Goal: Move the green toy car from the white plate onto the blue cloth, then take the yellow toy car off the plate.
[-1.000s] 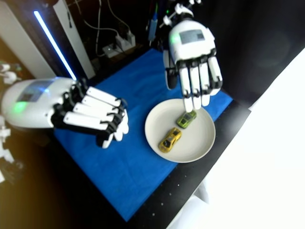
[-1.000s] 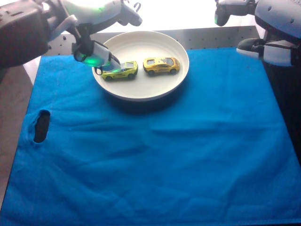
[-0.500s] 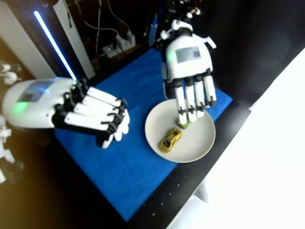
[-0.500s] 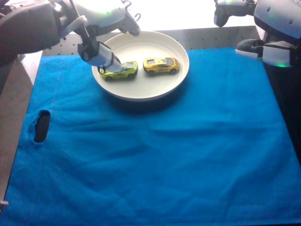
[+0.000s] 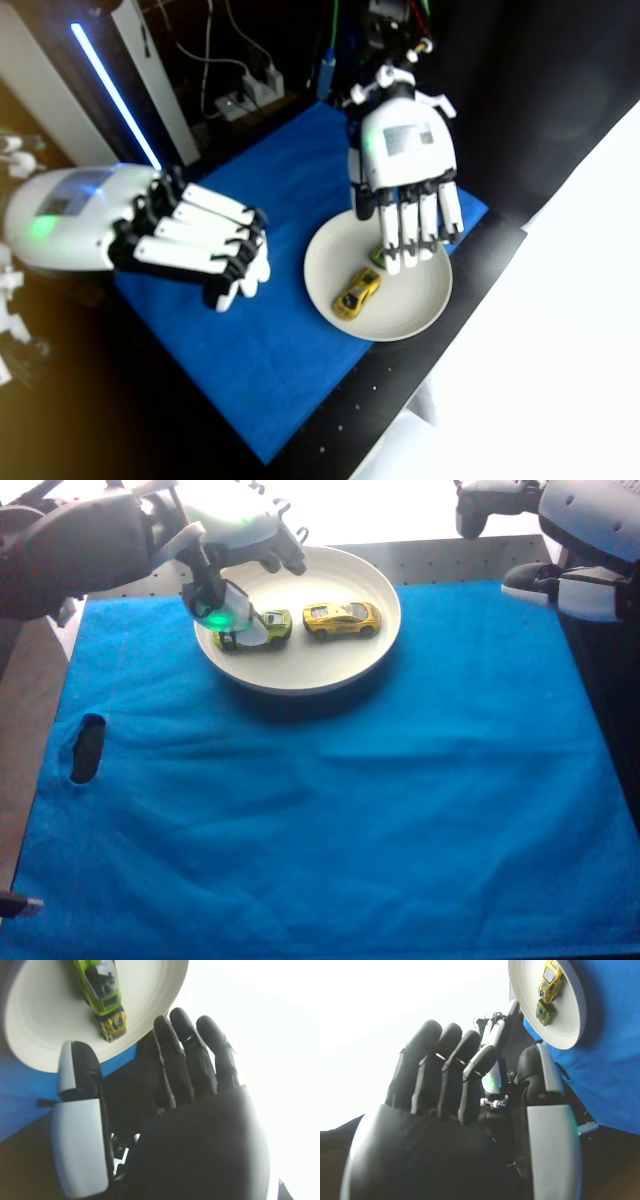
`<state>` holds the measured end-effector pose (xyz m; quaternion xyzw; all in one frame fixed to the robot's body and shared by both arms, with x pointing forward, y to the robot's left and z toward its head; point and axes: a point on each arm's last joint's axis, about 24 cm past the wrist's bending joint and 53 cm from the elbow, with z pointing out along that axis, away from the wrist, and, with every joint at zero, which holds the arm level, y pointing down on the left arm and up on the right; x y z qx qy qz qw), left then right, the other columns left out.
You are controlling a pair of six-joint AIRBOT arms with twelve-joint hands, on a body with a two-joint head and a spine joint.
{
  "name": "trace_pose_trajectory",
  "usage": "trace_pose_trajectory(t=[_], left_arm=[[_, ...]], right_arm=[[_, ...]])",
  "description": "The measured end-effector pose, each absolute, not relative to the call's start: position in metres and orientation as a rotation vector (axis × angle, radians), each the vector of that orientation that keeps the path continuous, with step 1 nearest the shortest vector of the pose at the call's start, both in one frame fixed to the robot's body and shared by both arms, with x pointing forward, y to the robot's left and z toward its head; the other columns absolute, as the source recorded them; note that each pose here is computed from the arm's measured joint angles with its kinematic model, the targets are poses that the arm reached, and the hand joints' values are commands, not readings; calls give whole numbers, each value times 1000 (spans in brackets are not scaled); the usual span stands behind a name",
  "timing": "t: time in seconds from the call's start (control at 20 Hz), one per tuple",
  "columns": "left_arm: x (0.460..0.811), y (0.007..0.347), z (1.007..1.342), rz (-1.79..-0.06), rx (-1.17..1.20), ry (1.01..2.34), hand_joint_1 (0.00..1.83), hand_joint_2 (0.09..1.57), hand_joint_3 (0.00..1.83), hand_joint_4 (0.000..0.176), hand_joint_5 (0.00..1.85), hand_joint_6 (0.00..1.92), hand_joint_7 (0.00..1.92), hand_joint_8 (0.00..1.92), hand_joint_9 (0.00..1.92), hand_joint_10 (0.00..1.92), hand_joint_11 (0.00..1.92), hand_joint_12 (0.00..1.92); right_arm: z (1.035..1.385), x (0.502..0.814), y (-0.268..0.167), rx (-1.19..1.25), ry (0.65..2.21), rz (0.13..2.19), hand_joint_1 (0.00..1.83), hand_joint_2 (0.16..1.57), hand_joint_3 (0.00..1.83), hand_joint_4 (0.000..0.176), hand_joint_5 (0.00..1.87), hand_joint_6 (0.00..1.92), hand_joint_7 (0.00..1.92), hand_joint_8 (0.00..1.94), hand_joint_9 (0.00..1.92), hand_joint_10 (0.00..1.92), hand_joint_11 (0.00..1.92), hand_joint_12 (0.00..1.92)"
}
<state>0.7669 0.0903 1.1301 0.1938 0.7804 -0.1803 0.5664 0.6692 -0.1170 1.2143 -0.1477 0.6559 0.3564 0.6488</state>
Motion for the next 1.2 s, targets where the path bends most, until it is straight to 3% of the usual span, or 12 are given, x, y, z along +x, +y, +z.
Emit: trace_pose_trajectory(t=[0.35, 1.2], left_arm=[[769, 90, 1115, -429, 440, 1874, 861, 1027, 0, 0, 510, 3, 621, 1, 609, 152, 116, 1458], [776, 97, 1095, -420, 406, 1926, 895, 1058, 7, 0, 577, 24, 704, 27, 680, 110, 124, 1491]], right_arm=[[1214, 669, -117, -337, 1491, 809, 1041, 1106, 7, 0, 481, 1038, 538, 844, 405, 1125, 274, 1744], [1214, 669, -116, -338, 1491, 811, 974, 1098, 4, 0, 525, 1022, 548, 934, 444, 1214, 338, 1761]])
